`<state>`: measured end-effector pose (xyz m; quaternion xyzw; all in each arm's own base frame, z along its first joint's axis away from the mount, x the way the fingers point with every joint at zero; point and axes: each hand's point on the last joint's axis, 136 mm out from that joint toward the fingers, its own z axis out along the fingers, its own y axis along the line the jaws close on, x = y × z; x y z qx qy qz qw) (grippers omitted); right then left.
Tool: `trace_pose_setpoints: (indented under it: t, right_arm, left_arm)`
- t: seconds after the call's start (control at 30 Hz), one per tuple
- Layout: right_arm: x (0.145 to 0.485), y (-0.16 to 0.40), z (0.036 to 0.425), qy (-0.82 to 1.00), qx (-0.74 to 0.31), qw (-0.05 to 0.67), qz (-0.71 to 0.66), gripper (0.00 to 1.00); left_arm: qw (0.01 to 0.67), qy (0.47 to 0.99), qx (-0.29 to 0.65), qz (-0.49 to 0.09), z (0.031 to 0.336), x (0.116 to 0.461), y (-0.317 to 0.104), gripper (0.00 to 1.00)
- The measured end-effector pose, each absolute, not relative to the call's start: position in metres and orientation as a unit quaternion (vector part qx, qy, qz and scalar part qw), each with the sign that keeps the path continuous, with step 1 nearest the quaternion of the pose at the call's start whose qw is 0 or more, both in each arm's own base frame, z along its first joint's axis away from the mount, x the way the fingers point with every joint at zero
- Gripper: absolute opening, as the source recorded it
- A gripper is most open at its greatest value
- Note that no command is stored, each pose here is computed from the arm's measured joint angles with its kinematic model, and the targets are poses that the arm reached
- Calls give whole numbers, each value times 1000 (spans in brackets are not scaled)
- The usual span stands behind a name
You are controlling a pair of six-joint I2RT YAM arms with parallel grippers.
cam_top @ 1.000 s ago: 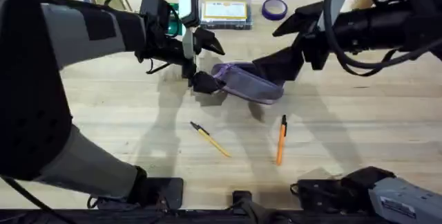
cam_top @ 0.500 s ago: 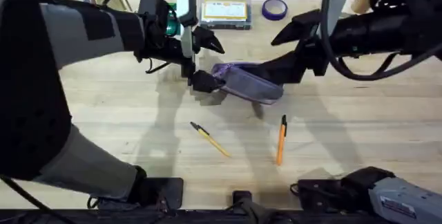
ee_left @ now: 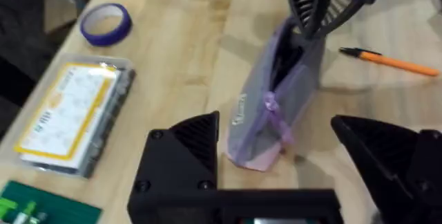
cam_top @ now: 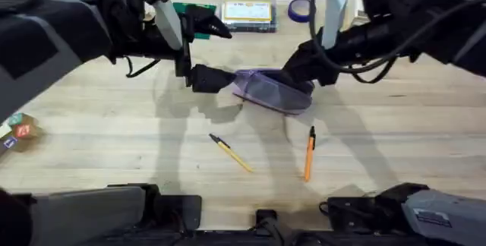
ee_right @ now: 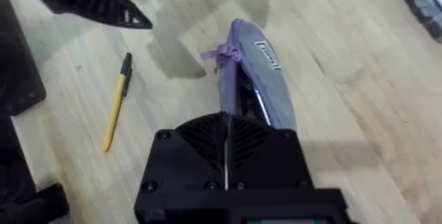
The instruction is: Unzip the bag, pick up the pens from the table one at a time and place them inside, then zip the bag closed.
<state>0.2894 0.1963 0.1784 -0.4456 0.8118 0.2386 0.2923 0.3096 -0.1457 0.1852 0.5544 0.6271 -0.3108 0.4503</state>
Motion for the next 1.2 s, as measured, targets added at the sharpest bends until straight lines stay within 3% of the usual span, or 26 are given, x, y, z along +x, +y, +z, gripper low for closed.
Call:
trace_pose_setpoints:
  t: [0.27, 0.77, 1.03, 1.2]
  right_arm:
    - [286, 209, 157, 815, -462, 260, 231, 30]
    - [319, 211, 110, 826, -476, 249, 171, 29]
    - [314, 216, 67, 838, -480, 192, 175, 30]
    - [311, 221, 64, 835, -489, 188, 169, 57]
  left_arm:
    - [421, 653, 532, -336, 187, 290, -142, 993]
    - [411, 664, 526, -338, 184, 288, -139, 993]
    - [409, 667, 527, -334, 182, 289, -138, 993]
    - [408, 667, 527, -333, 182, 289, -138, 993]
